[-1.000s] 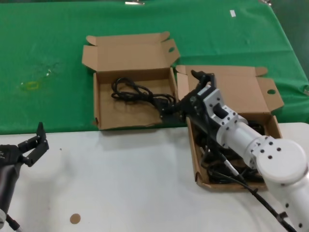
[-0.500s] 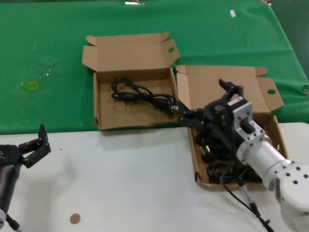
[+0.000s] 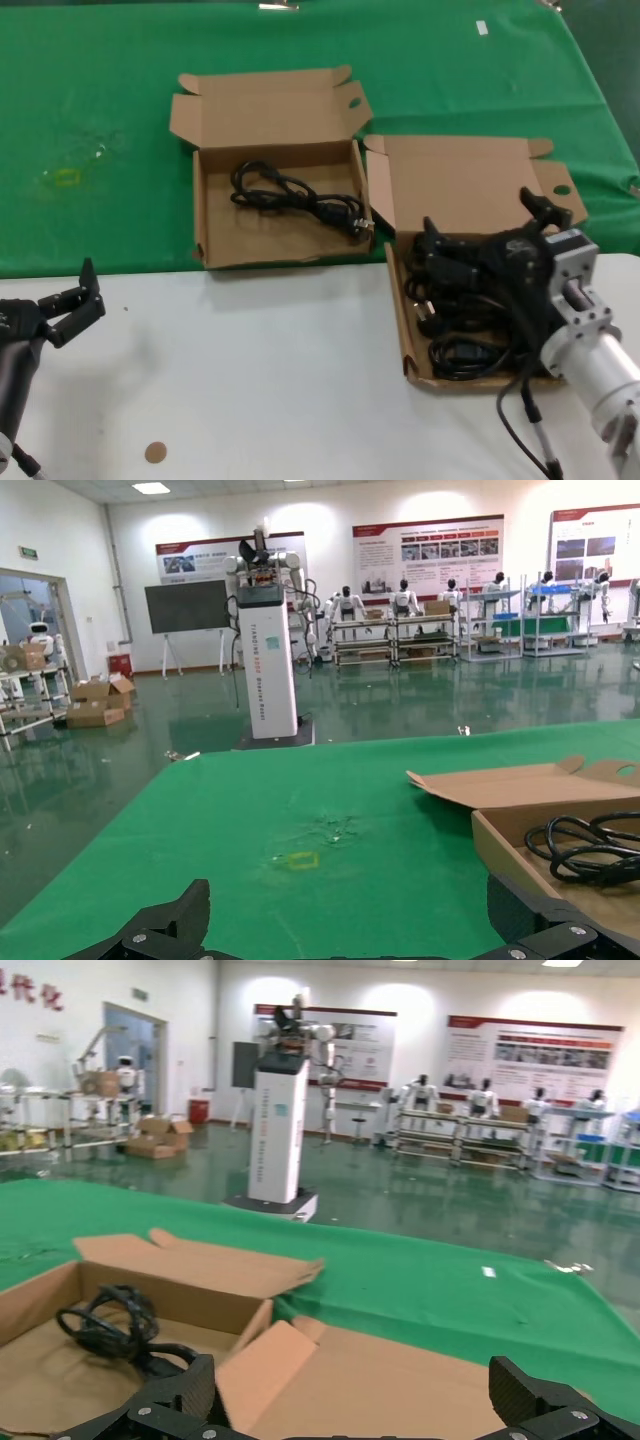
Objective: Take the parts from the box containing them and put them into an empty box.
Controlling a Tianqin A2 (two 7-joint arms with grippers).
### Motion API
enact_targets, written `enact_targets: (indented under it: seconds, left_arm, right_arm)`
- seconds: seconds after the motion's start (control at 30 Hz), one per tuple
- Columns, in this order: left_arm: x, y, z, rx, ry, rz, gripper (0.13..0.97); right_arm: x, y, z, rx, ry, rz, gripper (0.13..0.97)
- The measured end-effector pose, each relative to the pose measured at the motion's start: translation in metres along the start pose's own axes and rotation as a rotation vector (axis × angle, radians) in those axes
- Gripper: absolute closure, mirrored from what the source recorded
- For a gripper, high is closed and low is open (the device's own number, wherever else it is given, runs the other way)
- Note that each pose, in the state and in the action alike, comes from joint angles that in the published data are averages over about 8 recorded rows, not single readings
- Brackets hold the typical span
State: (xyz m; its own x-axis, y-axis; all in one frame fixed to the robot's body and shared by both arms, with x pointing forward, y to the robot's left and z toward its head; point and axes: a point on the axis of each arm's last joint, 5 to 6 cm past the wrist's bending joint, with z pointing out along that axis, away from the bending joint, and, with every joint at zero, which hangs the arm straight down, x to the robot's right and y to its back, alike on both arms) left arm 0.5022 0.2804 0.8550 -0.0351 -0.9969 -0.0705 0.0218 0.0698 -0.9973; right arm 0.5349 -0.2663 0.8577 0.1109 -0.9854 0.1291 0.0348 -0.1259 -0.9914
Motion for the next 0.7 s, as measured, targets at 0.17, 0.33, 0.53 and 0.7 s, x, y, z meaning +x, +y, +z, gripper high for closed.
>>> enact_targets:
  seconds: [0.17,0.33,0.53,0.7]
  left_arm:
    - [0.0000,0.0000,0.000,0.000,0.000,0.000,0.132]
    - [0.0000,0.0000,0.000,0.000,0.000,0.000,0.132]
    - [0.0000,0.0000,0.000,0.000,0.000,0.000,0.132]
    - [0.0000,0.0000,0.000,0.000,0.000,0.000,0.132]
  right_arm:
    - [0.005,0.002,-0.015,-0.004,0.040,0.030,0.130]
    - [0.007,0.003,-0.019,-0.006,0.053,0.039,0.130]
    - [0.007,0.003,-0.020,-0.006,0.054,0.040,0.130]
    - [0.007,0.003,-0.020,-0.006,0.054,0.040,0.130]
